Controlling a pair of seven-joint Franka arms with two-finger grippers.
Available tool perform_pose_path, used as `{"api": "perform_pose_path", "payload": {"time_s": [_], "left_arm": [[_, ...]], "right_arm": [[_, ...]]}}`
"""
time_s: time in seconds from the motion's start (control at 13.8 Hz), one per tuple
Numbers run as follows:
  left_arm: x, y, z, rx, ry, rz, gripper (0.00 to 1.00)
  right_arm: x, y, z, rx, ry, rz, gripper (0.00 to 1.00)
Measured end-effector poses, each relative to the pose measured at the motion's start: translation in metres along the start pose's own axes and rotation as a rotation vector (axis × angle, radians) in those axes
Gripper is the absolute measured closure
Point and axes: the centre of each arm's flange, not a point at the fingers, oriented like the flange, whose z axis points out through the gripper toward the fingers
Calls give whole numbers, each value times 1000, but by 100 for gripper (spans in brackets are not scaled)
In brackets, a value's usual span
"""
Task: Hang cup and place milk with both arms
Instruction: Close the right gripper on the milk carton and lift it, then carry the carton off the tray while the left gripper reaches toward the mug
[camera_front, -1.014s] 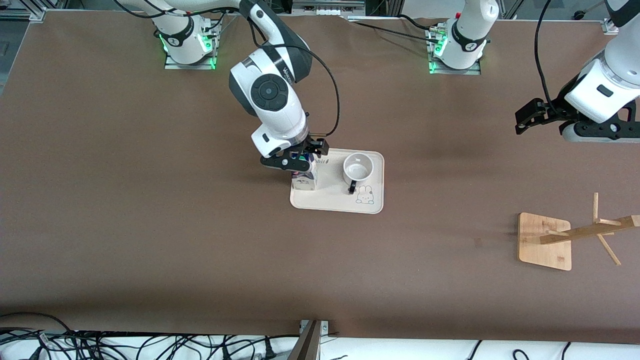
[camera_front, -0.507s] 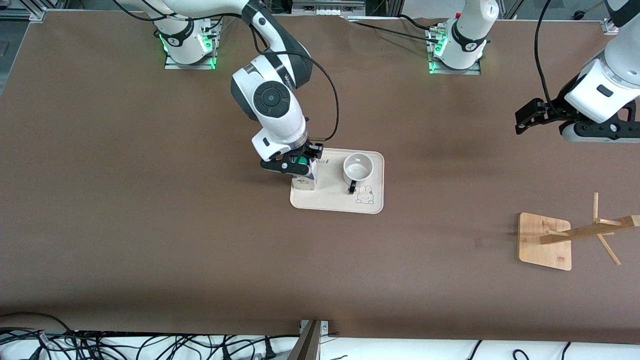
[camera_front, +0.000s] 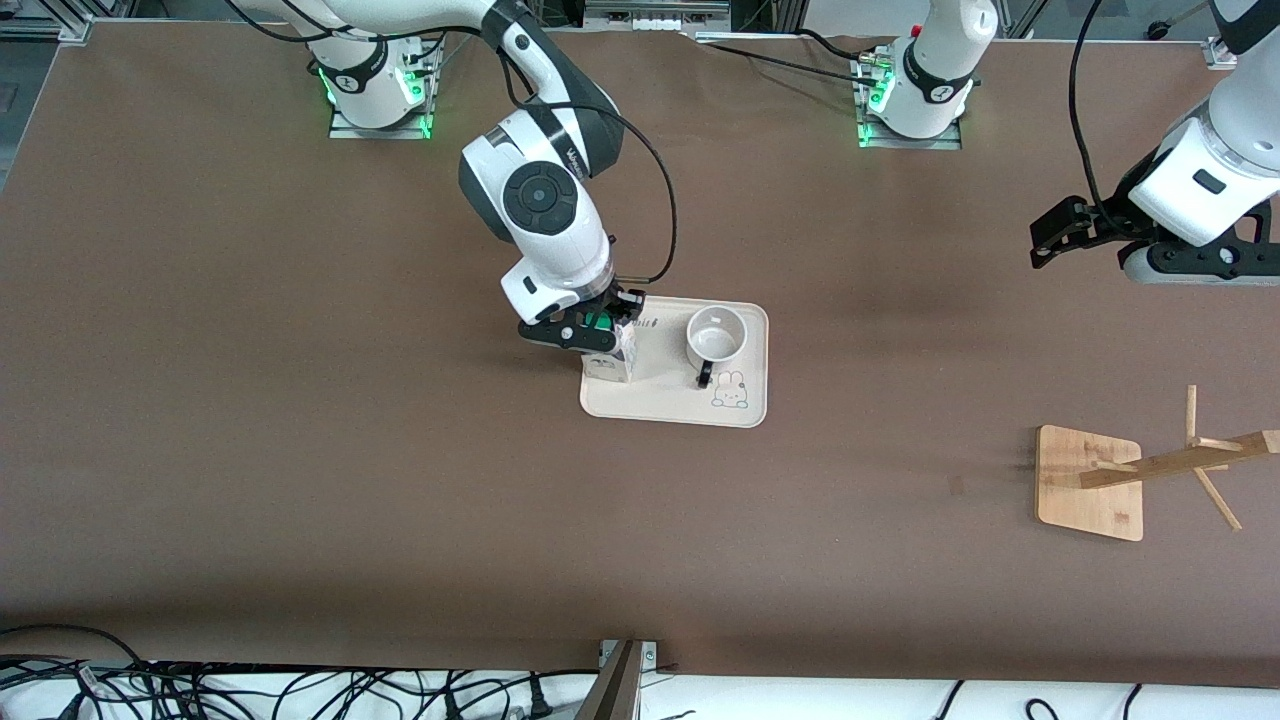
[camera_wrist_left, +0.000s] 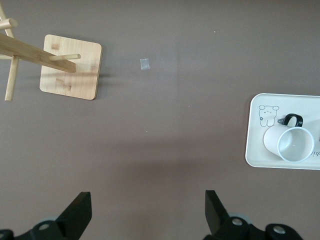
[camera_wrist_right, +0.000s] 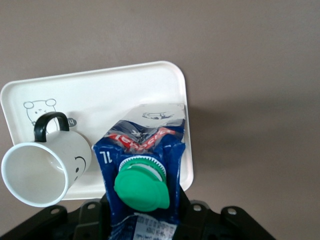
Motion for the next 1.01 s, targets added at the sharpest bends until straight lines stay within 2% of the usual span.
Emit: {"api": "perform_pose_path", "payload": {"time_s": [0.22,0.51,0.72,1.01], "left_arm": [[-2,0,1,1,-15,0,0],[-3,3,4,3,-33,7,0],[-1,13,12,4,-51,23,0],[11,39,30,1,-78,67,0]], "right_arm": [[18,28,-40,-21,-14,-50,55],[62,102,-86,-66,-53,-174,55],[102,169,-98,-101,-78,-286,55],[147,279,-93,-111,-125,-372,55]]}}
